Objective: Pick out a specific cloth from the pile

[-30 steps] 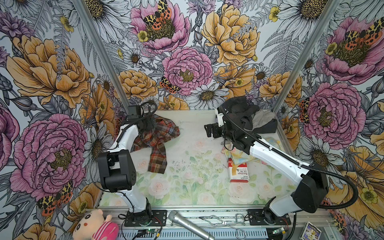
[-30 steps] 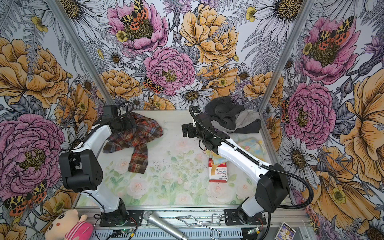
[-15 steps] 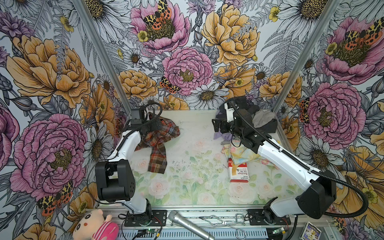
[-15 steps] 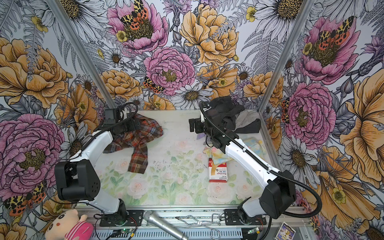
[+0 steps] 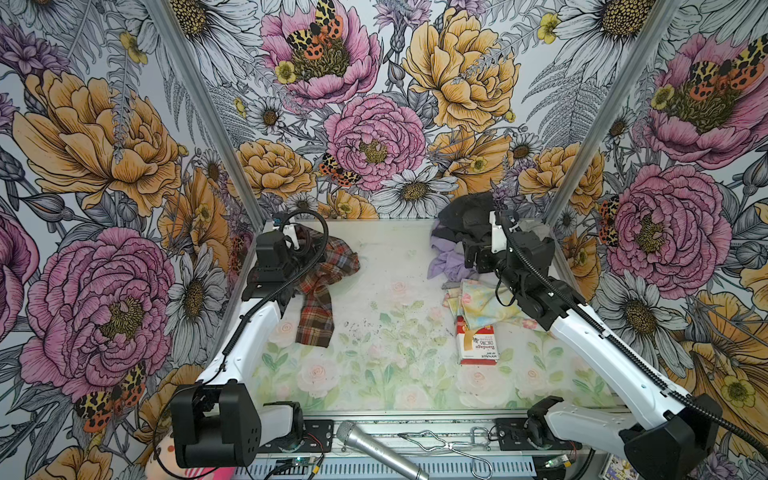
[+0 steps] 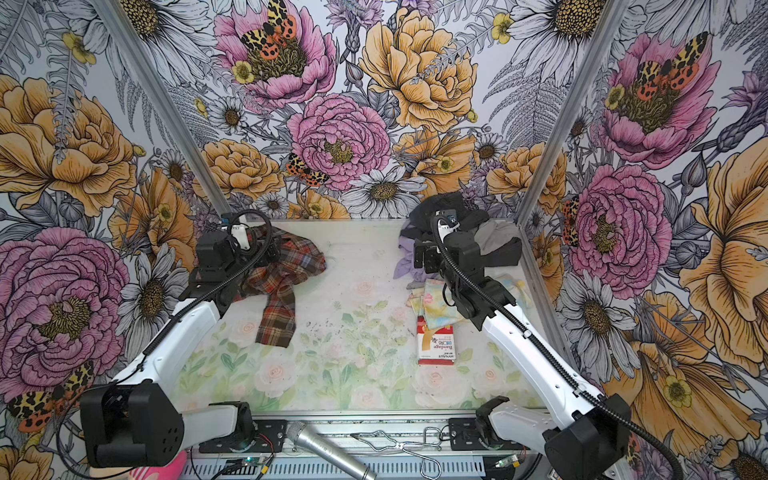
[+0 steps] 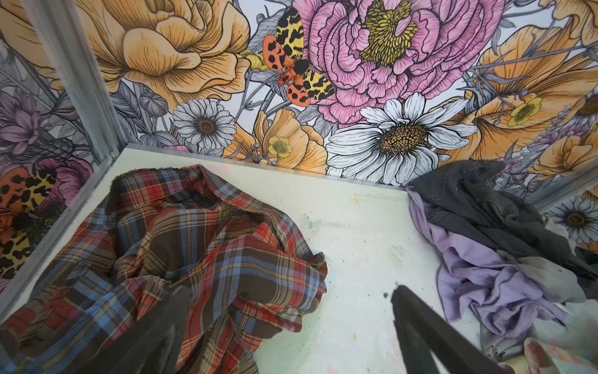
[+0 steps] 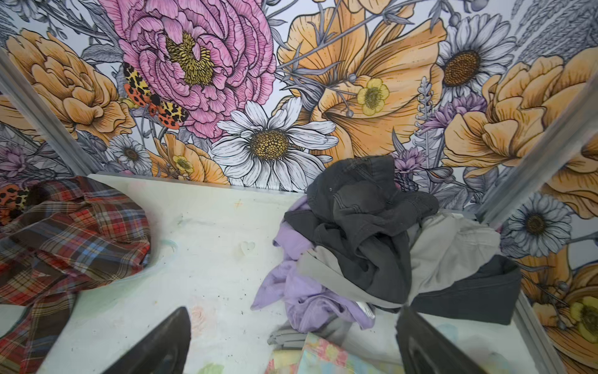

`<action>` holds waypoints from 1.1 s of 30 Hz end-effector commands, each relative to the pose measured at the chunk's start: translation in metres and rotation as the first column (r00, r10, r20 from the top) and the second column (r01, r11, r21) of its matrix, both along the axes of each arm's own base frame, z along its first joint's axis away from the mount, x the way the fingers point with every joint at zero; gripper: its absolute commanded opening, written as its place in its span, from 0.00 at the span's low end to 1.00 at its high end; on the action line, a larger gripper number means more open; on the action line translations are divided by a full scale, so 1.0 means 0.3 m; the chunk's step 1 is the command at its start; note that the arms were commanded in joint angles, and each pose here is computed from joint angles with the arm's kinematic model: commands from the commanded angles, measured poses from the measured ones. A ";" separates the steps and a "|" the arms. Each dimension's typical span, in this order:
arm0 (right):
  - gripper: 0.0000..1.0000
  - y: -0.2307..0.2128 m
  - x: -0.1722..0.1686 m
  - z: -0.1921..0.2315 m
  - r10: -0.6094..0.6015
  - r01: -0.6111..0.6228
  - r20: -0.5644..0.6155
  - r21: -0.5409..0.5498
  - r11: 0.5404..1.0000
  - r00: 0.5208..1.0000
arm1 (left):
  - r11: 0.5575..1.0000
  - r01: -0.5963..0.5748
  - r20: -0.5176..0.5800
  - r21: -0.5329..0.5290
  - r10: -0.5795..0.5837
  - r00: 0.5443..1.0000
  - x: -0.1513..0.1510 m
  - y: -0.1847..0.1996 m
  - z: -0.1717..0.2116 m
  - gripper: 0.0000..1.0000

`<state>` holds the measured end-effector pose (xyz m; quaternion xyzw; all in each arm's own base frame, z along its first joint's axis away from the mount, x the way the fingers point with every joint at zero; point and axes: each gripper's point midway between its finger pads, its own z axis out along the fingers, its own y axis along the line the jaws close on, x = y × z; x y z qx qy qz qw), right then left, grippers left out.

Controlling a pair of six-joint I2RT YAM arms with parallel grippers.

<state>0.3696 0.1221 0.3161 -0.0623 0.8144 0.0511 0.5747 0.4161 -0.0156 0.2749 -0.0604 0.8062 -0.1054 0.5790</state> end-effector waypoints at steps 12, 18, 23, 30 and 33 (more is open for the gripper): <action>1.00 -0.173 -0.063 -0.096 -0.147 0.157 0.174 -0.043 0.987 0.974 | 0.972 -0.234 0.116 0.017 0.231 0.966 -0.145 0.132 -0.058 0.99; 0.99 -0.226 -0.080 -0.162 -0.200 0.213 0.204 -0.045 0.976 0.958 | 0.937 -0.336 0.146 0.093 0.321 0.936 -0.177 0.183 -0.164 0.99; 0.99 -0.261 -0.080 -0.243 -0.220 0.240 0.226 -0.065 0.969 0.949 | 0.919 -0.374 0.054 0.128 0.370 0.927 -0.160 0.208 -0.273 0.99; 0.99 -0.321 -0.100 -0.340 -0.253 0.282 0.266 -0.076 0.956 0.930 | 0.926 -0.343 0.030 0.156 0.343 0.939 -0.141 0.202 -0.349 0.99; 1.00 -0.341 -0.109 -0.368 -0.266 0.294 0.265 -0.072 0.953 0.927 | 0.926 -0.337 0.035 0.171 0.336 0.941 -0.137 0.203 -0.364 0.99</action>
